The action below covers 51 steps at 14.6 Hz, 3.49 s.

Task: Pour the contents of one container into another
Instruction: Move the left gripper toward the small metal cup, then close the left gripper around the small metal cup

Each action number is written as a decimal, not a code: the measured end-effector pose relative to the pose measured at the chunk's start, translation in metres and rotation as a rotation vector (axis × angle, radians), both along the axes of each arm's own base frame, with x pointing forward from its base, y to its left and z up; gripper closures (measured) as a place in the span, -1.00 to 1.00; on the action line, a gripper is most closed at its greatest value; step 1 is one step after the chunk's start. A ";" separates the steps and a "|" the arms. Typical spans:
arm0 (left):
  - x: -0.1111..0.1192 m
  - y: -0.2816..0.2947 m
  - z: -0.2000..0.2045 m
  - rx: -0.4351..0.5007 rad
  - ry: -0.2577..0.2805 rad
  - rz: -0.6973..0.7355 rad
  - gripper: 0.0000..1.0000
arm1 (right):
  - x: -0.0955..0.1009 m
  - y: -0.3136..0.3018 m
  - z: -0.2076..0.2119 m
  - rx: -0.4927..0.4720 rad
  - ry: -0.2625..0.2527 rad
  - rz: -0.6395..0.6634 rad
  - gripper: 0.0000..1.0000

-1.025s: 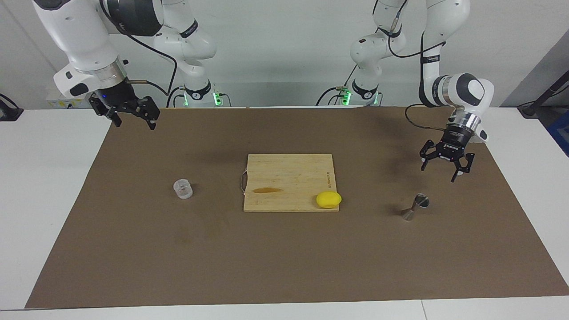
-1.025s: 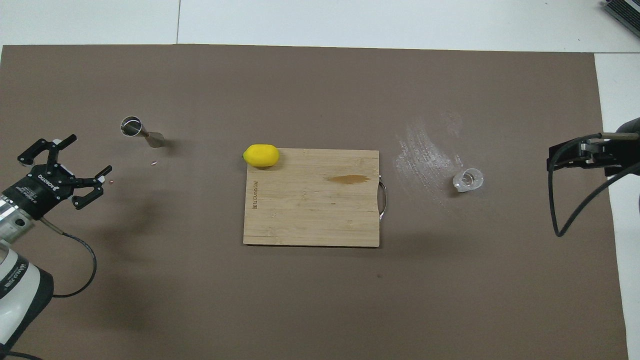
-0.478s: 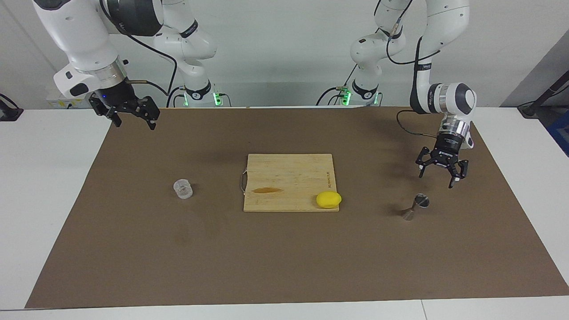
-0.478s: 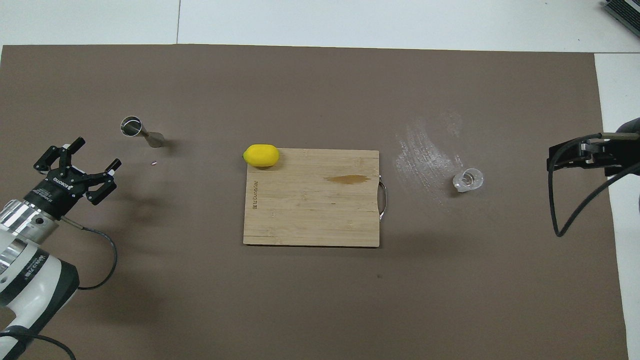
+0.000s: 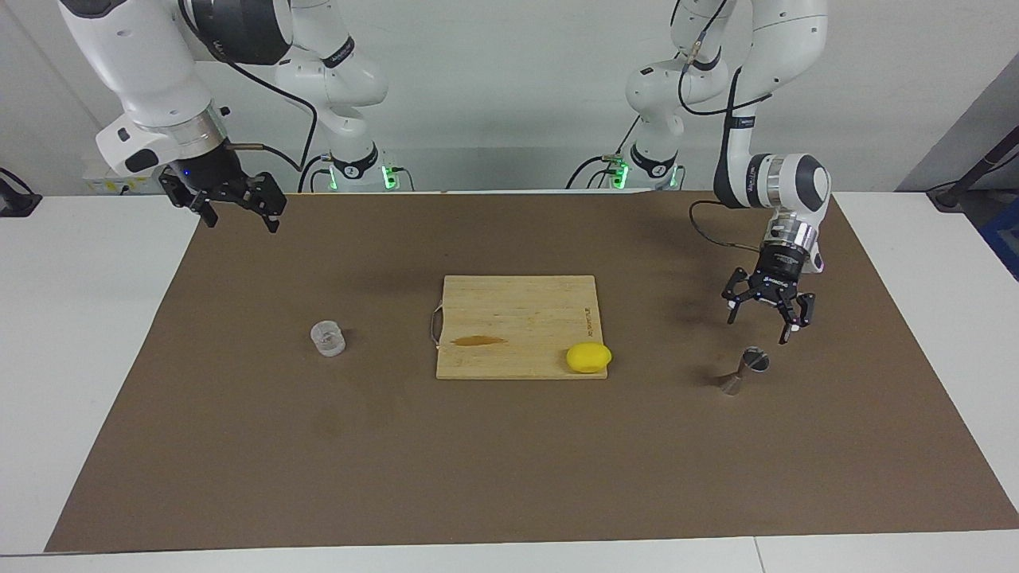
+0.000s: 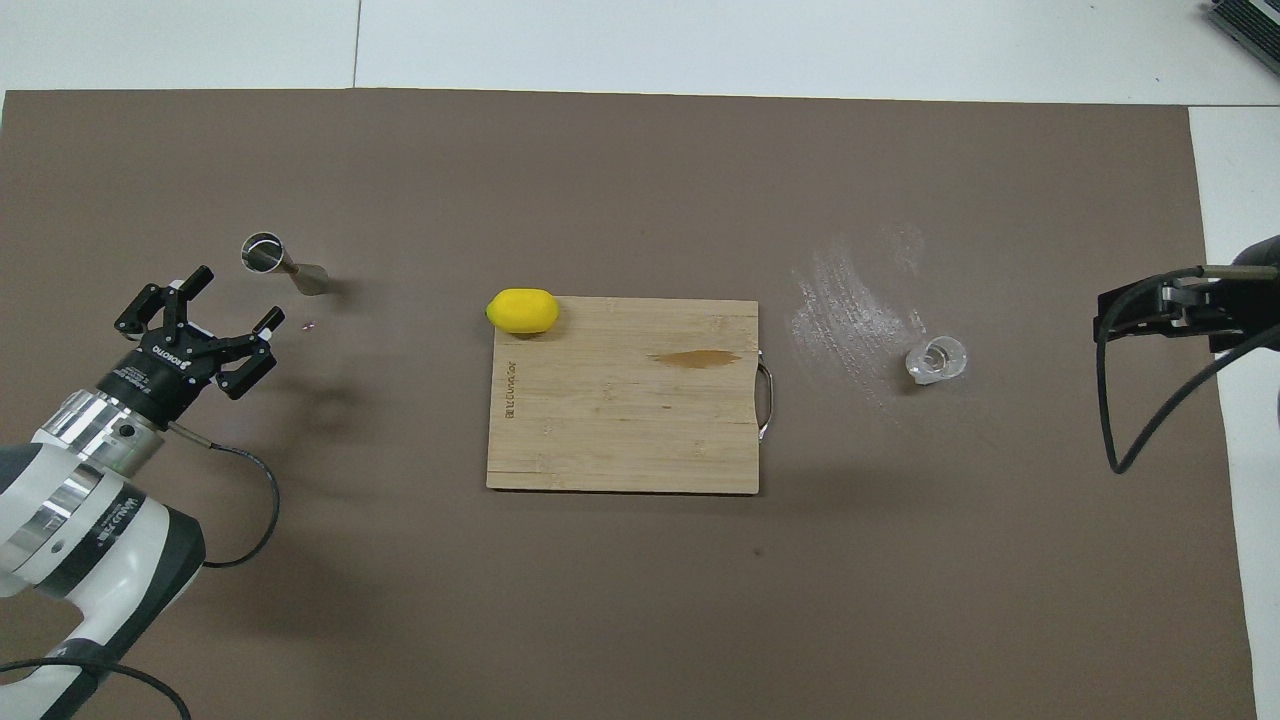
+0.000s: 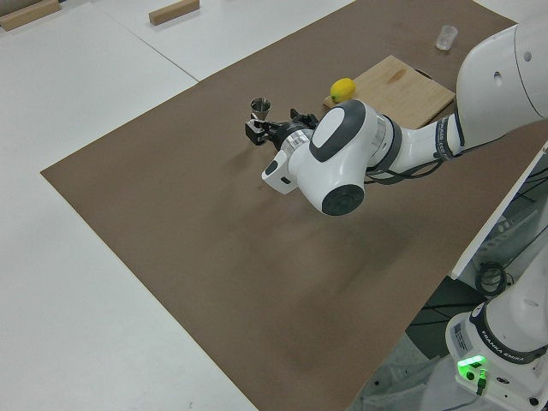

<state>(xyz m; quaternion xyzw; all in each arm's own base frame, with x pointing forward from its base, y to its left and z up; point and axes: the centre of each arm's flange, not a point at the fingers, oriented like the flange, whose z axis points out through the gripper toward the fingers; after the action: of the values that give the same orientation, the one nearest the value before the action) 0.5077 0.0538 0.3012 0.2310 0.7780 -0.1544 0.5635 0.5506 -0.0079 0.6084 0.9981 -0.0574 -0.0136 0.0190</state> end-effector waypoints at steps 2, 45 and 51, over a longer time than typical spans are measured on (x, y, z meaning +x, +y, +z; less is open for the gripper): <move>0.002 -0.005 -0.002 -0.004 0.012 0.019 -1.00 | 0.000 0.000 0.000 0.000 0.000 0.000 -1.00; 0.039 -0.018 -0.008 -0.037 0.019 0.071 -0.40 | 0.000 0.000 0.000 0.000 0.000 0.000 -1.00; 0.039 -0.018 -0.011 -0.038 0.024 0.072 -0.16 | 0.000 0.000 0.000 0.000 0.000 0.000 -1.00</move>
<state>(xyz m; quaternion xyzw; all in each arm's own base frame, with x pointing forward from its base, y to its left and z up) 0.5462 0.0357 0.2903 0.1904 0.7894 -0.1514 0.5636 0.5505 -0.0079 0.6084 0.9981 -0.0574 -0.0136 0.0190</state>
